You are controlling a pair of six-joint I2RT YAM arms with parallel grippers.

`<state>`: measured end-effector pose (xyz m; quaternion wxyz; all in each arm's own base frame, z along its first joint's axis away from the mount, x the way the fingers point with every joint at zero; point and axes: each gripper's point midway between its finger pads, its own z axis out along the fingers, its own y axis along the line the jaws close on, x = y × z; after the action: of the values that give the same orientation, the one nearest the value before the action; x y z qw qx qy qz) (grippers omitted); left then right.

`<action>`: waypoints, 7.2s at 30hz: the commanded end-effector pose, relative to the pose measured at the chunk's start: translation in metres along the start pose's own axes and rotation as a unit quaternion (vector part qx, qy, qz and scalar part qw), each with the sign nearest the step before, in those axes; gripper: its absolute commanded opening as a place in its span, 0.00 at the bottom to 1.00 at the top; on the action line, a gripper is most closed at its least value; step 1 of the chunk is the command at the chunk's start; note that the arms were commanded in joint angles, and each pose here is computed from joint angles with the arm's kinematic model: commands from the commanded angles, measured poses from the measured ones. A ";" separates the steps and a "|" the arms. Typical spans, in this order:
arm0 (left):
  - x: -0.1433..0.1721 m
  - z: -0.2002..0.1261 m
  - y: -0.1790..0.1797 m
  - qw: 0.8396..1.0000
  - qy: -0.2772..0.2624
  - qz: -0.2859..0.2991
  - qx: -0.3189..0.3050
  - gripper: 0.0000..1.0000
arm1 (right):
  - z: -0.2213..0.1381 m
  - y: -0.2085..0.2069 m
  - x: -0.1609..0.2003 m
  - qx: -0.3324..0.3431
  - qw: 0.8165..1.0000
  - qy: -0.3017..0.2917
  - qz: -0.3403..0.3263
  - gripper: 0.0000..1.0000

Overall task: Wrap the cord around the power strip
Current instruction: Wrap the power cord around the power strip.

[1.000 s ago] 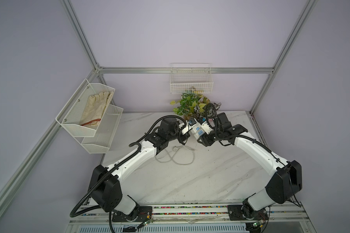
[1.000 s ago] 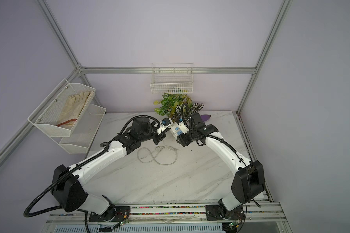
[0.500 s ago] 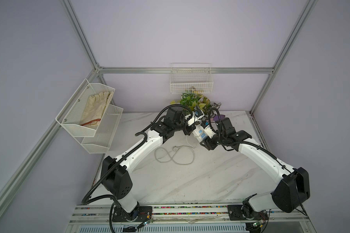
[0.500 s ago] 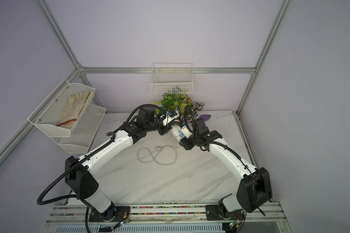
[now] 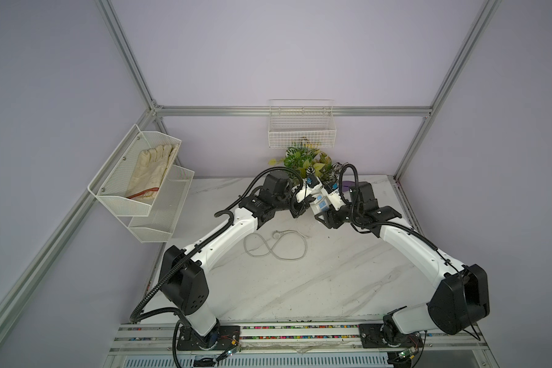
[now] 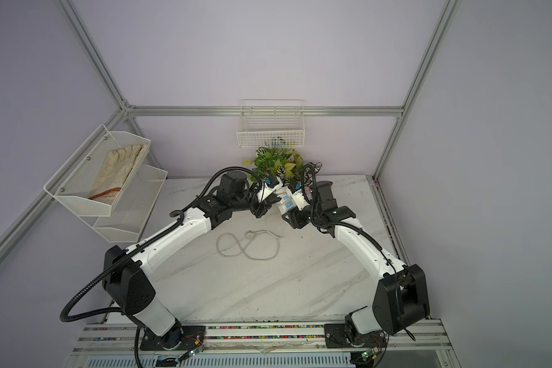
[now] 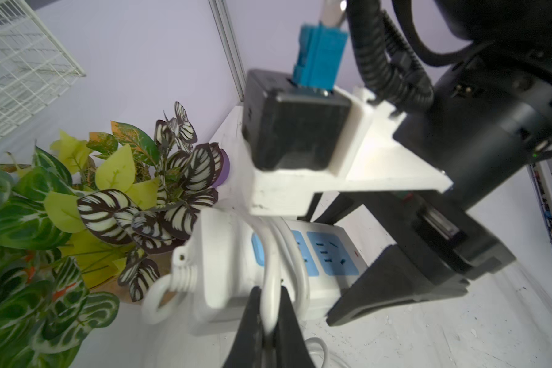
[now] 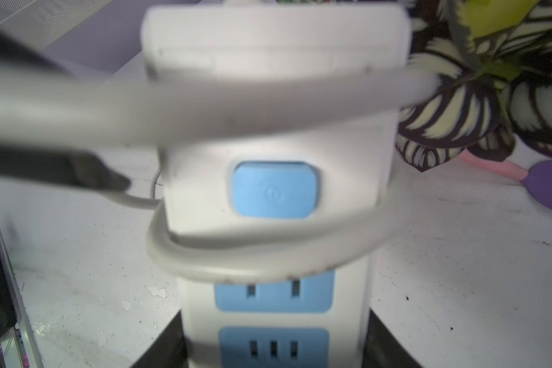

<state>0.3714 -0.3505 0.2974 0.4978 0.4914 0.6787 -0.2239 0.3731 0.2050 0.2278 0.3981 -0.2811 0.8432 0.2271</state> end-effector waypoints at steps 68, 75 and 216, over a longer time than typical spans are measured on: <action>0.076 0.025 -0.025 0.981 -0.169 -0.075 -0.051 0.00 | -0.094 0.038 -0.101 -0.112 0.987 -0.114 -0.022 0.00; 0.088 0.014 0.010 0.983 -0.151 -0.074 -0.076 0.00 | -0.106 0.048 -0.100 -0.154 0.980 -0.124 -0.033 0.00; 0.016 -0.047 -0.019 0.986 0.078 0.122 -0.081 0.00 | -0.011 -0.049 0.001 0.141 0.990 0.020 0.004 0.00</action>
<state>0.3748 -0.3107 0.2675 0.4894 0.5436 0.6818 -0.0109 0.3534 0.2054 0.1927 0.3374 -0.3598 0.8586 0.1397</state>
